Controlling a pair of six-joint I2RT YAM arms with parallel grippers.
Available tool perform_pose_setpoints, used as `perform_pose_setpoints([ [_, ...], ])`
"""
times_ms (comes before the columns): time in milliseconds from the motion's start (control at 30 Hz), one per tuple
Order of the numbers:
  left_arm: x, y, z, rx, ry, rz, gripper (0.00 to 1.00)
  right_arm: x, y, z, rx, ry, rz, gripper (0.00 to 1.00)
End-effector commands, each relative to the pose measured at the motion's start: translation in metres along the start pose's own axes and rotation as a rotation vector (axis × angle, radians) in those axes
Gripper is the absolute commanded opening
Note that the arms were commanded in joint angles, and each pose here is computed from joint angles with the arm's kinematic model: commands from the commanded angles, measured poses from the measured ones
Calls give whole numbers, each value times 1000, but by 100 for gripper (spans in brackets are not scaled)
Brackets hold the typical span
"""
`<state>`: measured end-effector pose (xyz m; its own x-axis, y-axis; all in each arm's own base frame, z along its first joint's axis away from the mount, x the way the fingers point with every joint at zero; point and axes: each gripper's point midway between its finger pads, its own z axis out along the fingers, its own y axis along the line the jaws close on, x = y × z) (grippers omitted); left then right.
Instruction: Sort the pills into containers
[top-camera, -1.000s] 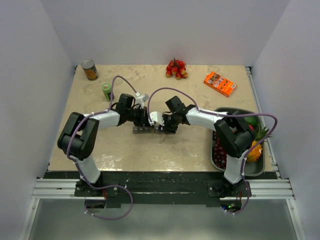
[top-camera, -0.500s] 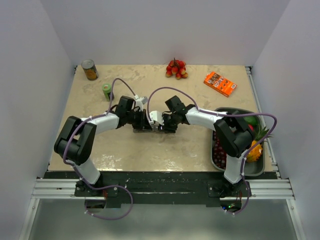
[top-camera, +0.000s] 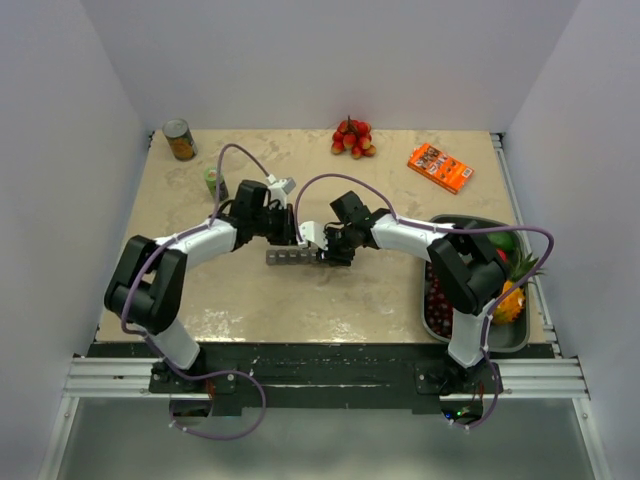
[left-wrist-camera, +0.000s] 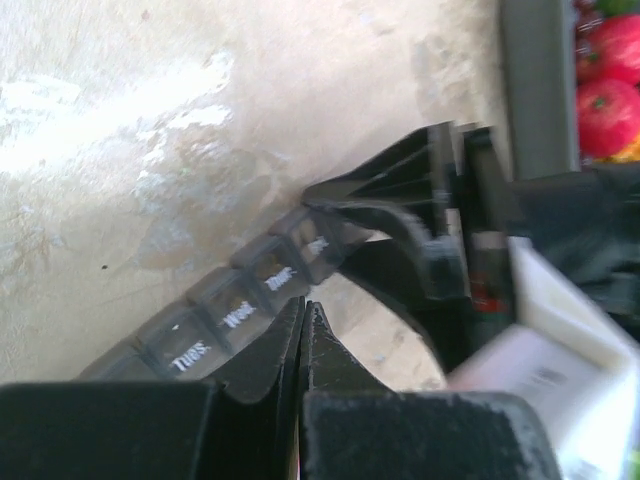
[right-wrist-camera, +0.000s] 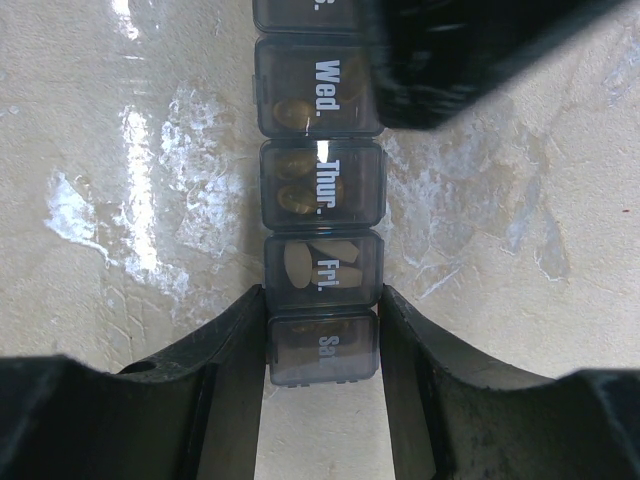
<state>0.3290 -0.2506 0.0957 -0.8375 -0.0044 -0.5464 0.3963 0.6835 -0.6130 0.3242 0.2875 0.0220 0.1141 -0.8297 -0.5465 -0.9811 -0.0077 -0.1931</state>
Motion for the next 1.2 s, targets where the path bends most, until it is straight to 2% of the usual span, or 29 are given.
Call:
perform_pose_setpoints([
  [0,50,46,22,-116,114,-82,0,9,-3,5,7,45,20,18],
  [133,74,70,25,-195,155,-96,0,9,-4,5,10,47,21,17],
  [367,35,42,15,-137,77,-53,0,8,-4,4,12,47,29,20],
  [467,7,20,3,-101,1,-28,0,5,-5,3,15,39,37,38],
  [500,-1,15,-1,-95,-21,-18,0,3,-6,0,18,31,40,50],
  [567,-22,1,-16,-86,-90,4,2,-4,-7,-4,23,7,47,59],
  [600,-28,-3,-21,-85,-112,14,9,-6,-8,-6,26,1,51,68],
  [667,-44,-12,-36,-91,-174,41,17,-15,-12,-16,42,-28,53,79],
  [700,-48,-14,-42,-96,-193,51,24,-17,-13,-20,44,-31,57,88],
  [767,-60,-16,-59,-124,-248,85,31,-23,-19,-32,67,-50,61,97],
  [800,-63,-17,-65,-130,-268,99,40,-23,-20,-38,74,-48,63,99],
  [867,-74,-23,-89,-150,-344,156,50,-27,-29,-59,114,-62,79,99],
  [900,-77,-28,-99,-155,-373,184,62,-29,-28,-70,118,-80,86,99],
  [933,-82,-39,-119,-155,-432,245,68,-33,-29,-81,131,-104,107,99],
  [1033,-94,-62,-167,-175,-587,346,90,-50,-38,-137,221,-198,192,99],
  [1067,-96,-66,-179,-189,-630,354,98,-58,-46,-170,290,-250,219,99],
  [1133,-97,-82,-212,-188,-725,388,99,-66,-49,-209,333,-325,318,99],
  [1167,-97,-85,-222,-199,-753,395,99,-65,-57,-244,425,-370,368,99],
])
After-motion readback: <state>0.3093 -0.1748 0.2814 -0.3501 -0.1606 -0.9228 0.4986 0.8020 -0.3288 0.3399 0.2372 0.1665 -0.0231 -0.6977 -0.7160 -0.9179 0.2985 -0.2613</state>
